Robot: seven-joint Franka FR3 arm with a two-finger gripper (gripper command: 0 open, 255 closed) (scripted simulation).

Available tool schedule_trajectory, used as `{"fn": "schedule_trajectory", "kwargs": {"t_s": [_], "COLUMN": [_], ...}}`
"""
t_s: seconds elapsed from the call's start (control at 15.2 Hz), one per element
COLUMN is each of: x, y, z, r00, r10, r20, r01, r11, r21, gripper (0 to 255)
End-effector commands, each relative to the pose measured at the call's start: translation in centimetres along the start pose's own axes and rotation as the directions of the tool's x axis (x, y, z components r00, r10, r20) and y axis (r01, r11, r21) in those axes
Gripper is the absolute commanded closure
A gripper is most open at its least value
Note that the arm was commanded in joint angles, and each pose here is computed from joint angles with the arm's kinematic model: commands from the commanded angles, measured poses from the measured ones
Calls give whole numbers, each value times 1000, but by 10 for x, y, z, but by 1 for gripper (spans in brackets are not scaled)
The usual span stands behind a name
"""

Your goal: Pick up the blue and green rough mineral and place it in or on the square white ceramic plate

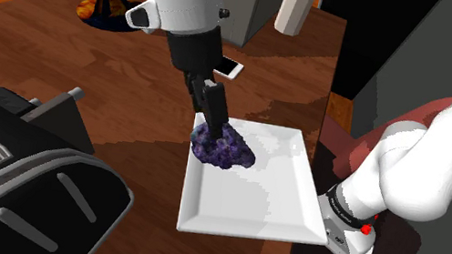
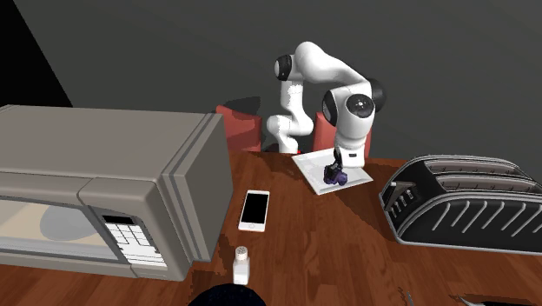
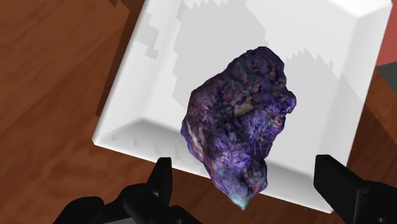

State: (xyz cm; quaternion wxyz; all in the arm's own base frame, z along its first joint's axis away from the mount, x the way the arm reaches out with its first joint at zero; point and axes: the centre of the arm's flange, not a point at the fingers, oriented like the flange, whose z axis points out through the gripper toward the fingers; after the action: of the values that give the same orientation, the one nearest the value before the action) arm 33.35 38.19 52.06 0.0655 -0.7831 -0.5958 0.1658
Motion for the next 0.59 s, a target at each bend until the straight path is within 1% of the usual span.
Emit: {"fn": "schedule_trajectory", "kwargs": {"t_s": [0.0,0.26,0.53], "x": [1,1,1], "y": [2,1,1], "z": [9,28,28], "r00": [1000,1000,1000], "r10": [-2,-2,-2], "r20": [-1,-1,-1], "r01": [2,2,2], "r11": [1000,1000,1000], "r21": [2,2,2], "gripper": [0,0,0]}}
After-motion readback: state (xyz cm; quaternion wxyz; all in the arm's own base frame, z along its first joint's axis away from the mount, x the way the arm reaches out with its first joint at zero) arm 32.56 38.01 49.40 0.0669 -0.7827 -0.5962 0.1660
